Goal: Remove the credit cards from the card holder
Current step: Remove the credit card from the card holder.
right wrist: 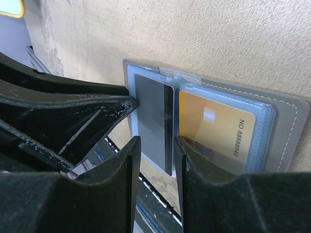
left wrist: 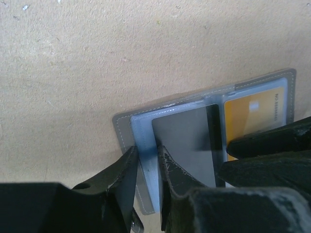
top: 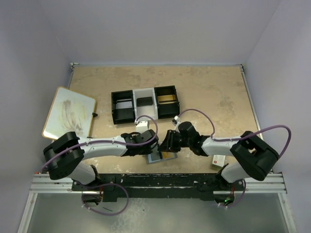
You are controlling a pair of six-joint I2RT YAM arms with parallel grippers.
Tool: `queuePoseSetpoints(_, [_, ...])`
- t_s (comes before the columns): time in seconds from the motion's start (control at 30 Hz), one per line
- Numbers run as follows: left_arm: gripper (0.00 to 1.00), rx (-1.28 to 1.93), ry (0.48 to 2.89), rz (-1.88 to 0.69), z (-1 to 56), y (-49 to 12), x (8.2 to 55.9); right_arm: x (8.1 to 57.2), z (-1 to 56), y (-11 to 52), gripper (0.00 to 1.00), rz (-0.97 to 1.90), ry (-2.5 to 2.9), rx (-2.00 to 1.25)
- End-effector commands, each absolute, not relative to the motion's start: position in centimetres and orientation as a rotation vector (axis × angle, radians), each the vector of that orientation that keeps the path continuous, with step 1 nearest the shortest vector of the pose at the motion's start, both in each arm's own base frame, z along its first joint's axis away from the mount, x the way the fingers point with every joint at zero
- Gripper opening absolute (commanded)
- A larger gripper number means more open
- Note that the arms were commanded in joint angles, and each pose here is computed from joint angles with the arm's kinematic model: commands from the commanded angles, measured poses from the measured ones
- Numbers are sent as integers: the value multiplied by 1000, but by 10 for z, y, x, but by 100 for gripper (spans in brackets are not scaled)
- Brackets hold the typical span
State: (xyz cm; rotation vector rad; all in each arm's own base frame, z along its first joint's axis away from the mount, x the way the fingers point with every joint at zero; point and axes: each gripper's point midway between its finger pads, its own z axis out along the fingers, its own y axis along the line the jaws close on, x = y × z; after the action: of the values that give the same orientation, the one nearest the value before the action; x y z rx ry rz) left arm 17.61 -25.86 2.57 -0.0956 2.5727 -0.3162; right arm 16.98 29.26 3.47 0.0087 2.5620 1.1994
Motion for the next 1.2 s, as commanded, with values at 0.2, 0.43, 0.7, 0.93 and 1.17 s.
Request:
queuePoseSetpoints(0.2, [14, -42, 2603, -259, 9, -253, 172, 173, 36, 292, 35, 1194, 2554, 46])
queuePoseSetpoints(0.43, [11, -22, 2611, -224, 5, -248, 170, 172, 27, 286, 30, 1153, 2581, 107])
queuePoseSetpoints(0.7, [6, -6, 2616, -220, 3, -250, 169, 171, 14, 286, 29, 1158, 2586, 116])
queuePoseSetpoints(0.93, [4, -1, 2620, -212, 2, -251, 169, 162, 25, 293, 20, 1304, 2555, 148])
queuePoseSetpoints(1.17, [2, 18, 2625, -181, 2, -247, 169, 168, 38, 298, 0, 1342, 2496, 150])
